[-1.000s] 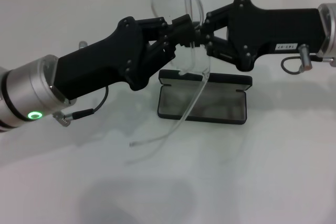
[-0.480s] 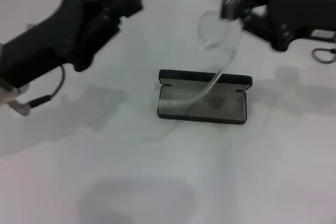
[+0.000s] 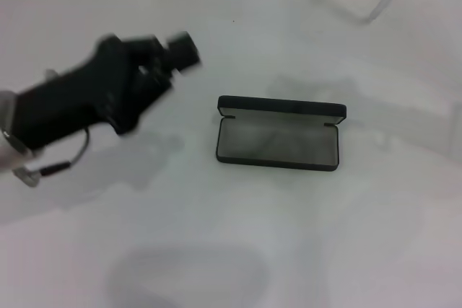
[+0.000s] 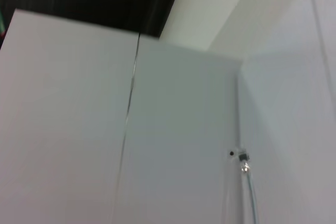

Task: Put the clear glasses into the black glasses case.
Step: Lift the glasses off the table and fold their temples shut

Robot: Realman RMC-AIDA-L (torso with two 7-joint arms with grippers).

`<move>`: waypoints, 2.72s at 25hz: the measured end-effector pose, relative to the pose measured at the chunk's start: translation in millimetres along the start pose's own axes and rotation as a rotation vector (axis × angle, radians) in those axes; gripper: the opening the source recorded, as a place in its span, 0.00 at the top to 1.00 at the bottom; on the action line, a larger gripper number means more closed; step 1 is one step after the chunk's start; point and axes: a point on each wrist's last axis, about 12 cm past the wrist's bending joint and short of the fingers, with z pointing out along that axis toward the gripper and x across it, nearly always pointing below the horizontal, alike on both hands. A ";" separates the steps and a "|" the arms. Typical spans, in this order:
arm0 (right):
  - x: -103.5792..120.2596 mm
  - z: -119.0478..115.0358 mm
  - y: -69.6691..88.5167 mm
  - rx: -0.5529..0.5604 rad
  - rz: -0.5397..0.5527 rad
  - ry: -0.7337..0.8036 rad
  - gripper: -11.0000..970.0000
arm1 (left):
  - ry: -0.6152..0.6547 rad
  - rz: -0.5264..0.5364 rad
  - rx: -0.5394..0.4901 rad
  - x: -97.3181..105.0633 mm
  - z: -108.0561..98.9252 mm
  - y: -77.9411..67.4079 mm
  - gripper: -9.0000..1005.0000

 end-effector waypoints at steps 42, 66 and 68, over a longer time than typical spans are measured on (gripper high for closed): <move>60.0 58.3 15.5 -0.177 0.150 0.166 0.90 | -0.208 0.029 0.205 9.9 43.1 -24.9 0.93; 66.6 70.3 15.4 -0.216 0.141 0.221 0.90 | -0.189 0.006 0.174 13.9 41.2 -23.0 0.93; 67.8 71.4 15.5 -0.222 0.141 0.232 0.90 | -0.187 0.006 0.169 14.1 41.6 -22.3 0.93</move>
